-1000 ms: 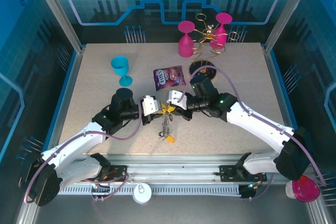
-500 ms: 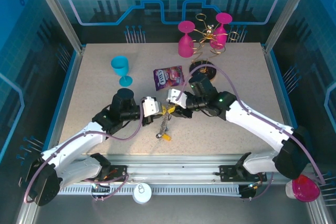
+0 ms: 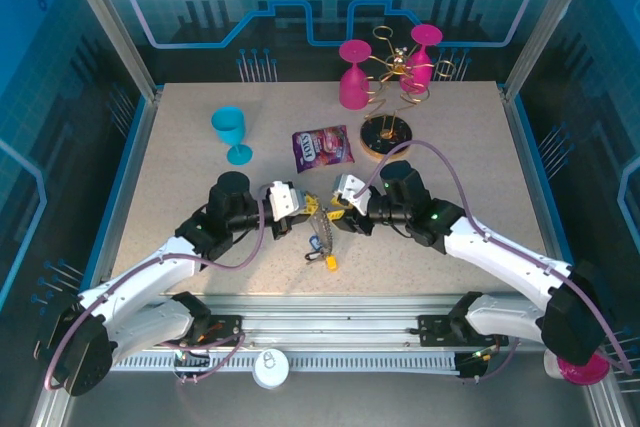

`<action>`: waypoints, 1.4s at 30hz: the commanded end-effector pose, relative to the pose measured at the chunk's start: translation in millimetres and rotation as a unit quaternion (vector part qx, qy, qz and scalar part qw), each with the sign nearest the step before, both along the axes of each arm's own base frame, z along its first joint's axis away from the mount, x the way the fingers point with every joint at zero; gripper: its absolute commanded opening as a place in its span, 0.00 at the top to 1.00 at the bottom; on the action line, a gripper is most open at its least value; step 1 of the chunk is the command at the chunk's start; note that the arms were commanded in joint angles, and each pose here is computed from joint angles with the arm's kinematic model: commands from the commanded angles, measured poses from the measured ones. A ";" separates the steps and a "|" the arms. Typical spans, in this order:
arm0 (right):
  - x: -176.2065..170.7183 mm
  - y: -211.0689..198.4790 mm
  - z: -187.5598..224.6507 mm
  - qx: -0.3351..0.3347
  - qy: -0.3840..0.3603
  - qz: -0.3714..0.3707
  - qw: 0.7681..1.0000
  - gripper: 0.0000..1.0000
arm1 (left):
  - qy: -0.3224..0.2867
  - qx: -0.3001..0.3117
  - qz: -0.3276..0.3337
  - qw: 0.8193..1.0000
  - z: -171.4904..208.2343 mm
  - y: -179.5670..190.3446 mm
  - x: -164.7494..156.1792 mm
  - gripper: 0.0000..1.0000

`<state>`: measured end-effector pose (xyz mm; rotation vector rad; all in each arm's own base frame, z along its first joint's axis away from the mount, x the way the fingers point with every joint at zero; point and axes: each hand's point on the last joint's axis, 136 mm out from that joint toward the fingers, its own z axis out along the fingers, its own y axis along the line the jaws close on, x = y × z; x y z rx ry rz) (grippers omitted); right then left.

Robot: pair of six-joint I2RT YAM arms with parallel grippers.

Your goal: Put the keys on the keyring

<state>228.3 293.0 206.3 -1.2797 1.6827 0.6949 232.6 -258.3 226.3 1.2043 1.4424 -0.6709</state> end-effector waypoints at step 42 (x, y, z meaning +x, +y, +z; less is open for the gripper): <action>-4.5 1.5 52.9 0.093 -0.025 0.060 0.994 0.72 | 0.014 -0.128 -0.037 0.991 39.6 -2.8 -2.6 1.00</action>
